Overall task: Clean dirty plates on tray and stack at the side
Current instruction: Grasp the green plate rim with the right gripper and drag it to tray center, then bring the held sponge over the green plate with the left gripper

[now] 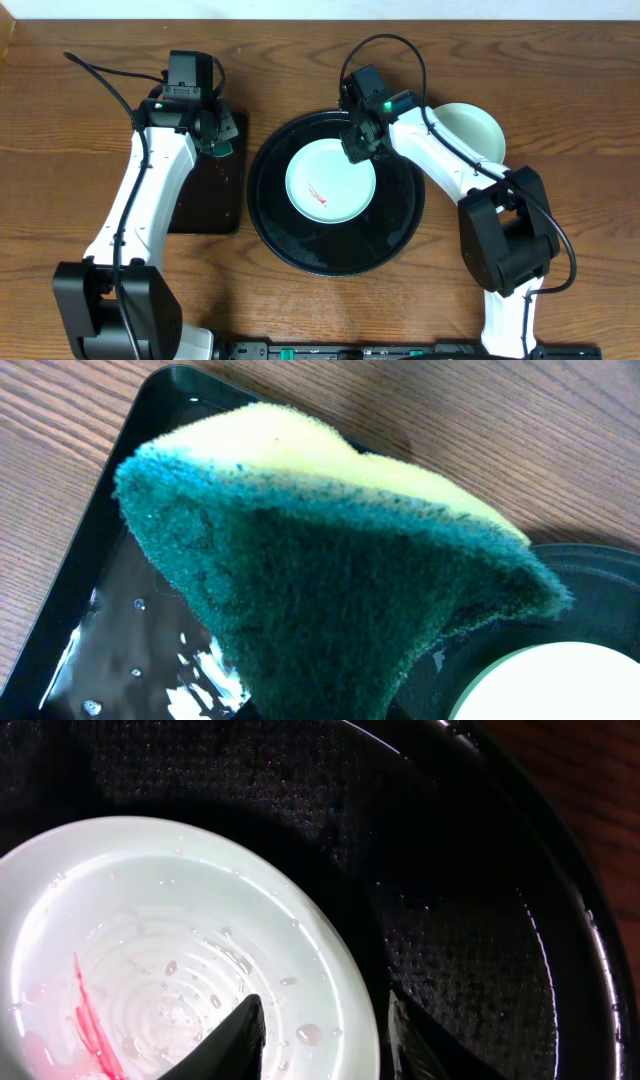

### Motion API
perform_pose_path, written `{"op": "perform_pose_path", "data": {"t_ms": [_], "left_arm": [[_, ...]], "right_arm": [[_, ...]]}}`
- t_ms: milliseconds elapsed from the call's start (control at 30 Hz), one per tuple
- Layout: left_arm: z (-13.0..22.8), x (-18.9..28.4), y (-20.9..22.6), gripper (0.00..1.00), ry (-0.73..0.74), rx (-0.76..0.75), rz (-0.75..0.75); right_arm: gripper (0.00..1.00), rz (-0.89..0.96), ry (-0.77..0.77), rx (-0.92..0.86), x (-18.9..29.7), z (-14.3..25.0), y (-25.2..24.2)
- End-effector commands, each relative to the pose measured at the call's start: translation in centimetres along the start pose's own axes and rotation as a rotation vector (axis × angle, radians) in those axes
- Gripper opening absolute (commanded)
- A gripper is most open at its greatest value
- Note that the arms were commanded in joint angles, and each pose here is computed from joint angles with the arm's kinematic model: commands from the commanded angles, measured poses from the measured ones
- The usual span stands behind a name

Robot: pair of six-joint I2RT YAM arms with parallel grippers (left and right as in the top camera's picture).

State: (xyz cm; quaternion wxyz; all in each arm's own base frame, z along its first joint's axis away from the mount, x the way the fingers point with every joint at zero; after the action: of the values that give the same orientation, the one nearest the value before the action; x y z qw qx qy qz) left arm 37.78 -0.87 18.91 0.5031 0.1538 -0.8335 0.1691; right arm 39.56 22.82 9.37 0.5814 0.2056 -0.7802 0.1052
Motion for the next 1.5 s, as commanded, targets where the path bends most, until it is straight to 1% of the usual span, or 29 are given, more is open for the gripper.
{"op": "perform_pose_path", "data": {"t_ms": [0, 100, 367, 467, 567, 600, 800, 1267, 1467], "left_arm": [[0.2, -0.3, 0.1, 0.08, 0.006, 0.009, -0.005], [0.2, -0.3, 0.1, 0.08, 0.006, 0.009, -0.005], [0.3, -0.3, -0.2, 0.08, 0.019, 0.009, 0.018], [0.3, -0.3, -0.2, 0.08, 0.019, 0.009, 0.018], [0.4, -0.3, -0.2, 0.07, 0.020, 0.009, 0.019], [0.4, -0.3, -0.3, 0.08, 0.024, 0.008, 0.024], [1.8, -0.5, -1.4, 0.08, 0.054, -0.027, 0.046], [7.1, -3.4, -4.1, 0.08, 0.125, -0.149, 0.065], [8.7, -5.3, -6.1, 0.08, 0.152, -0.206, 0.073]], "right_arm": [[0.35, 0.011, 0.030, 0.017, -1.2, 0.4, -0.4], [0.29, 0.012, 0.047, 0.016, -1.9, 0.7, -0.5], [0.24, 0.013, 0.086, 0.016, -3.3, 1.4, -0.5], [0.16, 0.013, 0.091, 0.015, -3.5, 1.5, -0.5], [0.02, 0.016, 0.095, -0.021, -3.6, 1.6, -0.5], [0.01, 0.017, 0.098, -0.047, -3.7, 1.6, -0.5], [0.01, 0.035, 0.122, -0.331, -4.5, 2.3, -1.0], [0.01, 0.028, 0.125, -0.333, -4.8, 2.4, -0.8], [0.01, 0.026, 0.123, -0.333, -4.8, 2.4, -0.8]]}}
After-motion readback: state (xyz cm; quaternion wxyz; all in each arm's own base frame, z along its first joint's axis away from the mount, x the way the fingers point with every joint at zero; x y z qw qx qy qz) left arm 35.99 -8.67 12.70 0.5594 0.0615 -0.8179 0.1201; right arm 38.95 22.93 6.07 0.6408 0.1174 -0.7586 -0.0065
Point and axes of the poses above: each gripper's point midway between its finger pads, its own x axis back along the fingers, its own y axis along the line the jaws close on, z = x × y, the point moved 5 cm from there along x, back along the fingers, and after that the axes turned 4 degrees about x, right-handed, at the moved point
